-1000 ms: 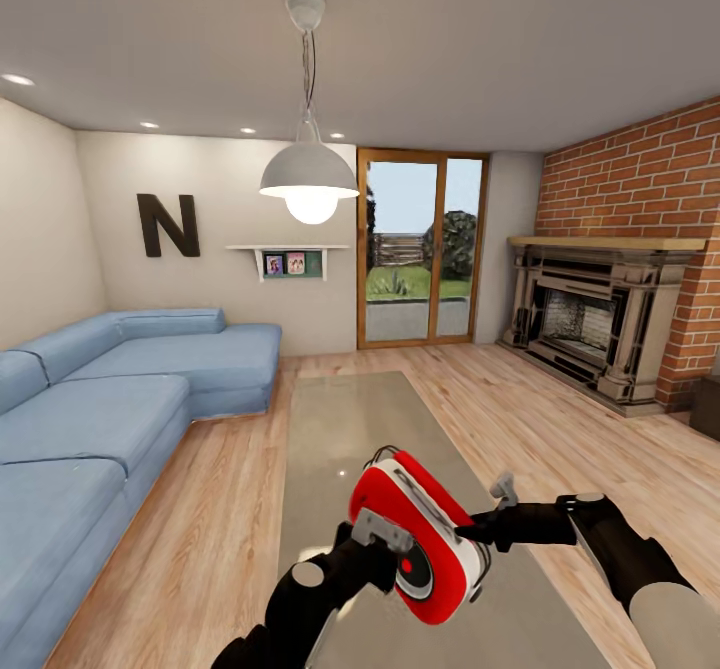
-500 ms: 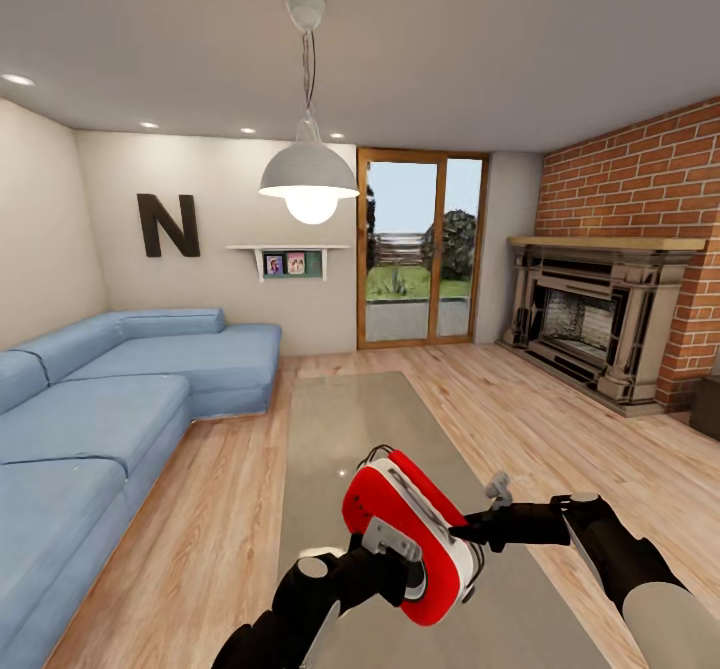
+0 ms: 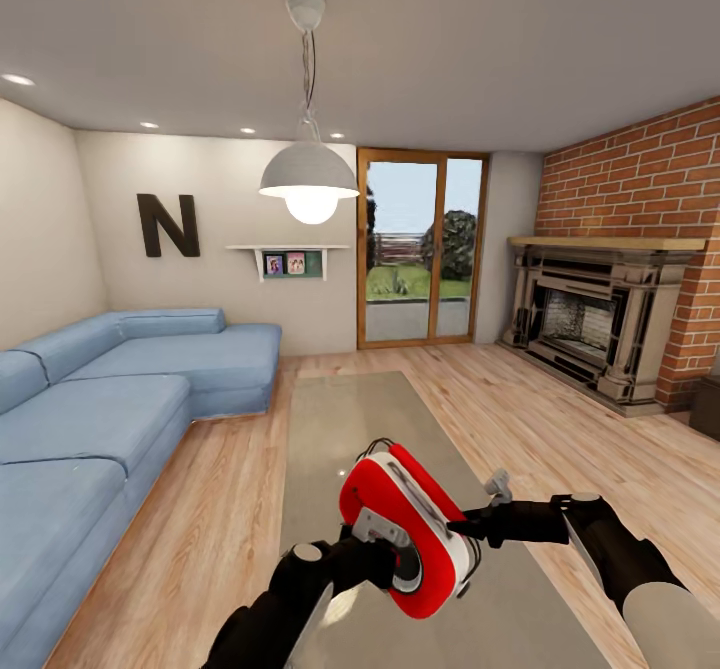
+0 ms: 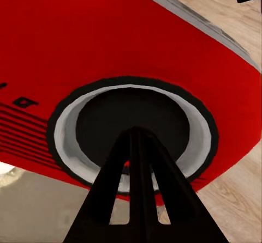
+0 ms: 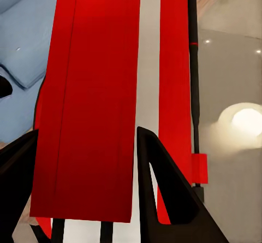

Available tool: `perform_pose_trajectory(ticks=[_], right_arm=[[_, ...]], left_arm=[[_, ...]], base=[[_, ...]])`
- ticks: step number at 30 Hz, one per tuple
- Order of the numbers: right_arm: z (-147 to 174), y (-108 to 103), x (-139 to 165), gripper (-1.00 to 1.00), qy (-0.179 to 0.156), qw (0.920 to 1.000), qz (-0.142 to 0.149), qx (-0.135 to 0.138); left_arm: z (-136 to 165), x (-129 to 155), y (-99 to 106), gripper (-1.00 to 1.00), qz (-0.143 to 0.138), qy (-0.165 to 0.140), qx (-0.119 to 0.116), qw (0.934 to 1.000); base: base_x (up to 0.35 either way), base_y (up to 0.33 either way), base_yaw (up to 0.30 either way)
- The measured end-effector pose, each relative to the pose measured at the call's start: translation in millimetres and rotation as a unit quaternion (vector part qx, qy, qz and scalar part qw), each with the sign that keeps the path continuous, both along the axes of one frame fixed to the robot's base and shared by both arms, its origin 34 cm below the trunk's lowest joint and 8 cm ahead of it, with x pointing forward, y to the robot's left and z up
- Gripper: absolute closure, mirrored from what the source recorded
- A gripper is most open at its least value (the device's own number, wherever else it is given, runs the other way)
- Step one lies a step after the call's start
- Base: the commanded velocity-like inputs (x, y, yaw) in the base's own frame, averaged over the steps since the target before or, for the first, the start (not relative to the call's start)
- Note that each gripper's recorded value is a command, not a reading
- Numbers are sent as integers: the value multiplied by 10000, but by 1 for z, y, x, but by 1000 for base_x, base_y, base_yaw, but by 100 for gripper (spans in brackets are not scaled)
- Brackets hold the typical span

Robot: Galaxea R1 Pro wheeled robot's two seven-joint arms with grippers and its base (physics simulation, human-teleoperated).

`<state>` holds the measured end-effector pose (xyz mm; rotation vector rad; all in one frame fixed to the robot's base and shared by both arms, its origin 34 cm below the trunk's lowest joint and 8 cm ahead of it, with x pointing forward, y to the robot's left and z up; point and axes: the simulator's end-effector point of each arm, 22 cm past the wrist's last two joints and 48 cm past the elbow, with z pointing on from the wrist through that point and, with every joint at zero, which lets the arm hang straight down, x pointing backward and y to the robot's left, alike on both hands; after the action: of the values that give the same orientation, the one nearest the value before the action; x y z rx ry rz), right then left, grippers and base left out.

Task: Turn on the radio receiver that's on the table in the living room.

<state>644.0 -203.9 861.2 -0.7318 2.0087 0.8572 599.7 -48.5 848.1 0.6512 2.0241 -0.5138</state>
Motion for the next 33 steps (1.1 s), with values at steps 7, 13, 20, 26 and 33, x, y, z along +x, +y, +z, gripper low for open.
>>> perform_pose_trajectory(ticks=[7, 13, 20, 26, 33], right_arm=[[0, 1, -1, 100, 7, 10000, 22, 1], [0, 3, -1, 100, 6, 10000, 32, 17], [-1, 34, 3, 100, -36, 9999, 46, 90], [-1, 35, 6, 100, -50, 9999, -2, 99], [3, 35, 10, 100, -88, 9997, -95, 197]], left_arm=[[-9, 17, 12, 100, 156, 44, 23, 9999], [-18, 20, 14, 100, 155, 105, 63, 9998], [-22, 21, 16, 100, 152, 100, 129, 9998], [-22, 18, 12, 100, 157, 218, -62, 9996], [-39, 16, 14, 100, 185, 349, -54, 9992]], base=[[0, 0, 0], [0, 0, 0], [0, 0, 0], [0, 0, 0], [0, 0, 0]])
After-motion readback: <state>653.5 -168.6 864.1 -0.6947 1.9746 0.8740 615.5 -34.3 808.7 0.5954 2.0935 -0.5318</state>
